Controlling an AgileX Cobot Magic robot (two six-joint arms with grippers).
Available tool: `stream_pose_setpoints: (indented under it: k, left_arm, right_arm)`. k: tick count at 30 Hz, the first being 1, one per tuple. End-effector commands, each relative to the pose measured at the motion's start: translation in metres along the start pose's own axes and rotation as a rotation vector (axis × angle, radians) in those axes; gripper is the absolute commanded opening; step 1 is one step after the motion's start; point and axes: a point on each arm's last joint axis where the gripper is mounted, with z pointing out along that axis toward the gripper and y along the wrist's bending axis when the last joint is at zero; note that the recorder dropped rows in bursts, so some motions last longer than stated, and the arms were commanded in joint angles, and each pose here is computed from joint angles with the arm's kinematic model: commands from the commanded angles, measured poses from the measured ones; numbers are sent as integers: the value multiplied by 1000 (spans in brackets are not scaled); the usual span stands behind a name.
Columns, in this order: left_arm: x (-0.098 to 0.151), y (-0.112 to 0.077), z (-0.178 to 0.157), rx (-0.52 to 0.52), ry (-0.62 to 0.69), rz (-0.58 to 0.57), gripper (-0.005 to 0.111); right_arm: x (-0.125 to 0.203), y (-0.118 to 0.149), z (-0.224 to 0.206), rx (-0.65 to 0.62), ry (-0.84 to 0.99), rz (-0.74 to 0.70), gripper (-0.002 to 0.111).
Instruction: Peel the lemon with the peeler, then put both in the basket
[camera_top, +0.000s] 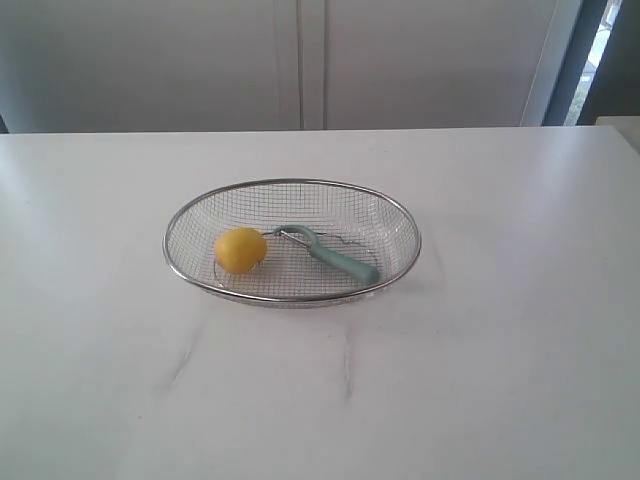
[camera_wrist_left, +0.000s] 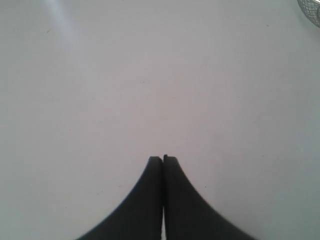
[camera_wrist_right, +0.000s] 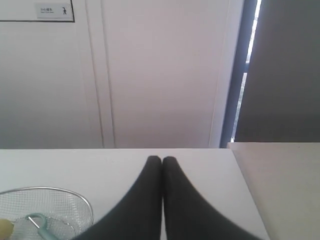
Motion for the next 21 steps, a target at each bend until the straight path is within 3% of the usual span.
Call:
stream_pose_setpoints:
  k: [1,21]
  left_arm:
    - [4,0,1,1,22,-3,0]
    - [4,0,1,1,22,-3,0]
  right_arm:
    - [24,-1,0,22,-25,-23,0]
    - [136,-2,-14,37,48,-40,0]
